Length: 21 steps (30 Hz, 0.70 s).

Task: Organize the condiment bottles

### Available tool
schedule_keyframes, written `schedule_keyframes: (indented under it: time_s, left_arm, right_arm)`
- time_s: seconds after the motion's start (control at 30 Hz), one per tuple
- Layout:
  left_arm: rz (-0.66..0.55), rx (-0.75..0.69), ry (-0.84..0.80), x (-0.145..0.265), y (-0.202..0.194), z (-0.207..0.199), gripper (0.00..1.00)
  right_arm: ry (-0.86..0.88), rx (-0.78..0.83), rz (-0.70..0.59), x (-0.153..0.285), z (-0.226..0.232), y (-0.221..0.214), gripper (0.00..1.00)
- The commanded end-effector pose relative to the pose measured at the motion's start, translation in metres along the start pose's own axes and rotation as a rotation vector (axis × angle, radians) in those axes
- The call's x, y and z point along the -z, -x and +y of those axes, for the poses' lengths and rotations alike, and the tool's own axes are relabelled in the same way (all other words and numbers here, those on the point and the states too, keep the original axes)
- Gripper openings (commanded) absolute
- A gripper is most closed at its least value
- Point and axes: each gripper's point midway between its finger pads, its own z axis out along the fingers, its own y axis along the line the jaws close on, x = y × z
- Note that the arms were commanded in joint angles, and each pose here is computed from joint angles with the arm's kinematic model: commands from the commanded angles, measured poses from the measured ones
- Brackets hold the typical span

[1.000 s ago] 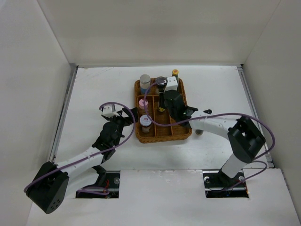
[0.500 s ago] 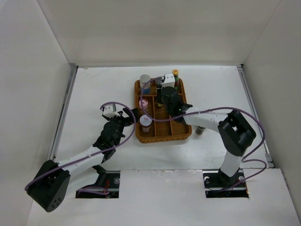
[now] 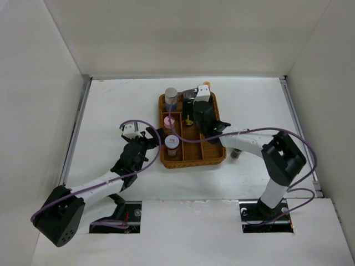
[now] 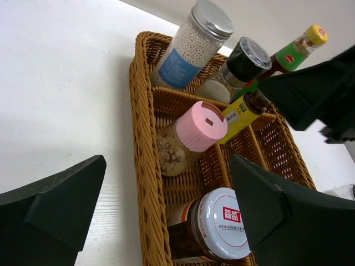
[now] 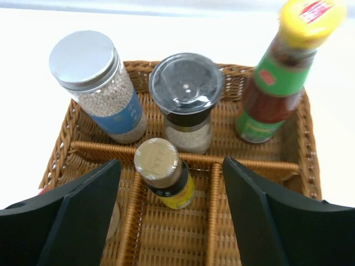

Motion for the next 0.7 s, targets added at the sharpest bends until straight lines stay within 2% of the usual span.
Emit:
schedule_keyframes:
  time_s: [0.0, 0.13, 0.27, 0.43, 0.57, 0.67]
  left_arm:
    - [-0.063, 0.044, -0.044, -0.001, 0.019, -0.012, 0.97]
    - [-0.087, 0.056, -0.056, 0.004, 0.029, -0.014, 0.97]
    - [-0.102, 0.067, -0.080, 0.009, 0.036, -0.021, 0.97]
    - [-0.092, 0.077, -0.104, 0.011, 0.034, -0.030, 0.97]
    - [-0.090, 0.080, -0.113, 0.012, 0.033, -0.033, 0.97]
    - [-0.095, 0.083, -0.115, 0.013, 0.035, -0.033, 0.97]
  right_arm:
    - [0.026, -0.097, -0.165, 0.036, -0.006, 0.078, 0.83]
    - [-0.035, -0.158, -0.217, 0.086, -0.050, 0.101, 0.84]
    - [-0.201, -0.199, -0.178, 0.133, -0.111, 0.075, 0.78]
    - [-0.415, -0.160, 0.023, 0.196, -0.173, 0.015, 0.68]
    - [-0.454, -0.171, 0.213, 0.223, -0.184, -0.028, 0.73]
    - [-0.461, -0.170, 0.279, 0.229, -0.184, -0.050, 0.77]
